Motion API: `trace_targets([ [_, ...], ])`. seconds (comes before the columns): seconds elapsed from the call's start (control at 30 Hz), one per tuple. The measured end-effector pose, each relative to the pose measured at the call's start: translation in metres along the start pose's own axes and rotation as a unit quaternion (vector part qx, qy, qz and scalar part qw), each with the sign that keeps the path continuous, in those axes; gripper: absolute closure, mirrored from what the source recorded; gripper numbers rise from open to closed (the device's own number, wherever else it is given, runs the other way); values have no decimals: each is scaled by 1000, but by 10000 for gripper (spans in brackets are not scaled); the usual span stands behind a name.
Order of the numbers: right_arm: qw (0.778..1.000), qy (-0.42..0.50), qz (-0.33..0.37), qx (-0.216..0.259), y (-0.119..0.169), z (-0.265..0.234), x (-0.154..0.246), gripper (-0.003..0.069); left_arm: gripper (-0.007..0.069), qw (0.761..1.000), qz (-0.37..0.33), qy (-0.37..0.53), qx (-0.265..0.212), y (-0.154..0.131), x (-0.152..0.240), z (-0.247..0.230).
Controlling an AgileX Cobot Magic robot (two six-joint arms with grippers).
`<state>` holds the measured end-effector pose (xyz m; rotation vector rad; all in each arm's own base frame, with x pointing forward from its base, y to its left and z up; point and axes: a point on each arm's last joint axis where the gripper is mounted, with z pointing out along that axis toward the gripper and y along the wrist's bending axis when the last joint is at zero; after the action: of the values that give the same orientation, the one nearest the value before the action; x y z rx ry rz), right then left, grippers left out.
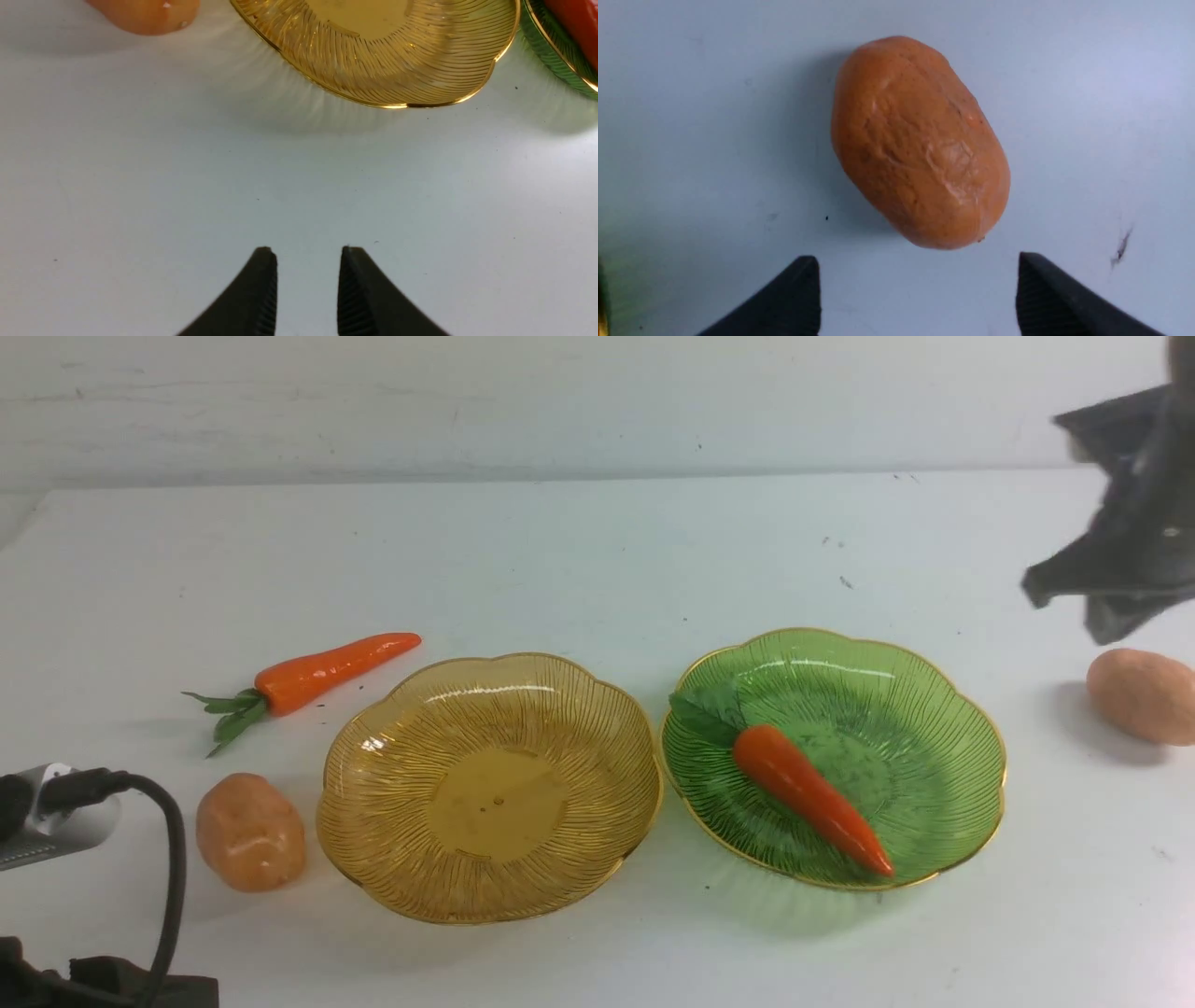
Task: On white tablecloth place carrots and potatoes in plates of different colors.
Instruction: 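Pick up the potato from the right side of the table and place it in a plate with the right gripper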
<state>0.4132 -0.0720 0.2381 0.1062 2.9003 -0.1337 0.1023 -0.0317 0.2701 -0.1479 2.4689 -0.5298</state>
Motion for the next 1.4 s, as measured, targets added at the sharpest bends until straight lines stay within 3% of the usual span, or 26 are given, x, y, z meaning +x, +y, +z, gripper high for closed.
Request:
trace_targets([
  [0.07, 1000, -10, -8, 4, 2, 16, -6, 17, 444, 1000, 1, 0, -2, 0, 0, 0],
  [0.1, 1000, -12, -9, 5, 2, 23, -7, -4, 442, 1000, 2, 0, -3, 1, 0, 0],
  [0.3, 999, 31, -24, 13, 3, 81, -6, -29, 439, 1000, 3, 0, -4, 1, 0, 0],
  [0.4, 998, 49, -27, 9, 5, 96, -4, 27, 439, 1000, 3, 0, -4, 1, 0, 0],
  [0.5, 998, 53, -28, 11, 5, 94, -4, 205, 439, 1000, 4, 0, -5, 1, 0, 0],
  [0.63, 999, 47, -10, -6, 4, 61, -21, 207, 439, 1000, 5, 0, -6, 1, 0, 0],
  [0.73, 997, -28, 18, -69, 17, 13, -43, 207, 439, 1000, 12, -4, -14, 2, -1, -1],
  [0.87, 976, -83, -8, -200, 82, -45, -44, 207, 439, 999, 14, -31, -41, 3, -11, -8],
  [0.9, 966, -88, -47, -239, 121, -59, -39, 207, 439, 998, 14, -41, -55, 4, -16, -12],
  [1.03, 941, -72, -158, -292, 216, -71, -13, 207, 439, 991, 17, -80, -105, 5, -33, -27],
  [1.1, 923, -46, -246, -293, 280, -66, 18, 207, 439, 986, 11, -104, -132, 8, -41, -32],
  [1.2, 903, -15, -359, -235, 343, -39, 59, 207, 439, 982, 6, -124, -142, 10, -45, -33],
  [1.4, 895, -35, -404, -187, 388, -8, 85, 176, 424, 982, 3, -126, -140, 10, -46, -32],
])
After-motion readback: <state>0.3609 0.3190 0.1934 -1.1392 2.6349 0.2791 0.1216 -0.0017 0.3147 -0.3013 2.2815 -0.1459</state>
